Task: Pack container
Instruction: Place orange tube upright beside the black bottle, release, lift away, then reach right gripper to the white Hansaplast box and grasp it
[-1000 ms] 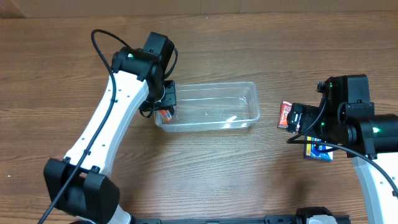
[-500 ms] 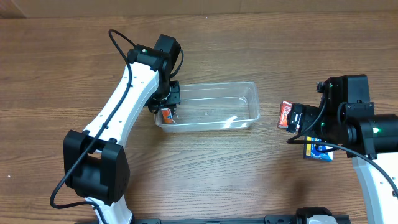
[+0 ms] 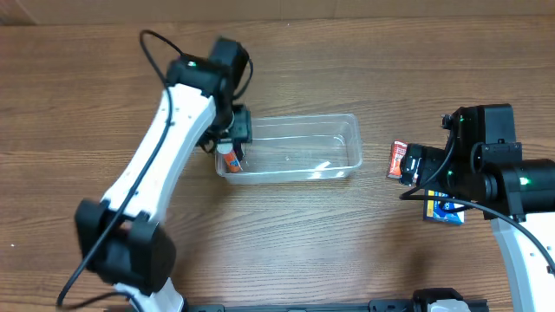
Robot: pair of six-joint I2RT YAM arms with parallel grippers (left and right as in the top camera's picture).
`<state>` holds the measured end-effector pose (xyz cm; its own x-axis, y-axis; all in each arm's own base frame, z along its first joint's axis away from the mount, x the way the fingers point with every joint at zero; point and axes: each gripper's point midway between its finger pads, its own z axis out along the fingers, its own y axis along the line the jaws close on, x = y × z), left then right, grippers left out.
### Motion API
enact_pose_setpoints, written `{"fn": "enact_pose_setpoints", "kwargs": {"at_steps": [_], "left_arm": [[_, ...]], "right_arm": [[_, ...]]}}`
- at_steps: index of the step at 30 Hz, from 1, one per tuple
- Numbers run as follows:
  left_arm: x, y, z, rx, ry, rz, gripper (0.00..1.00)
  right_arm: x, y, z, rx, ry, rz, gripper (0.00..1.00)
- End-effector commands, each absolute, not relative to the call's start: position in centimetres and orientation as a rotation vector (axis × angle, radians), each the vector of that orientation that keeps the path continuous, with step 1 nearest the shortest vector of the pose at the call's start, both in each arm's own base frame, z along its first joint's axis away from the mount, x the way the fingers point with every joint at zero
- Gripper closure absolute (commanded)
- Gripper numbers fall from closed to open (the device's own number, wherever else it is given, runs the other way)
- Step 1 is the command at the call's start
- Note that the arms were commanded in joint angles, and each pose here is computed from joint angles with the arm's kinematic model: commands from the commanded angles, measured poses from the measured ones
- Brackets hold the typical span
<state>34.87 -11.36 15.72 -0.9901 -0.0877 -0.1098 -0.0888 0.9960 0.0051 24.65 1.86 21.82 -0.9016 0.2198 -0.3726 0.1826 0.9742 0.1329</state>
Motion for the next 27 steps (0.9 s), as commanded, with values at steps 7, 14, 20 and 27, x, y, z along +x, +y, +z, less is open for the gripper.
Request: {"fn": "enact_pose_setpoints", "kwargs": {"at_steps": [7, 14, 20, 27], "left_arm": [[31.5, 0.1, 29.3, -0.447, 2.652, -0.063, 0.00], [30.9, 2.0, 27.4, -0.536, 2.696, -0.043, 0.00], [30.8, 2.1, 26.8, -0.540, 2.709, -0.032, 0.00], [31.0, 2.1, 26.8, -0.537, 2.703, -0.041, 0.00]], "right_arm": [[26.2, -6.7, 28.4, 0.762, 2.457, -0.039, 0.00], [27.5, -11.9, 31.5, 0.875, 2.569, 0.029, 0.00], [26.9, -15.3, 29.3, 1.067, 2.539, 0.025, 0.00], [34.9, -16.4, 16.8, 0.681, 2.918, 0.084, 0.00]]}}
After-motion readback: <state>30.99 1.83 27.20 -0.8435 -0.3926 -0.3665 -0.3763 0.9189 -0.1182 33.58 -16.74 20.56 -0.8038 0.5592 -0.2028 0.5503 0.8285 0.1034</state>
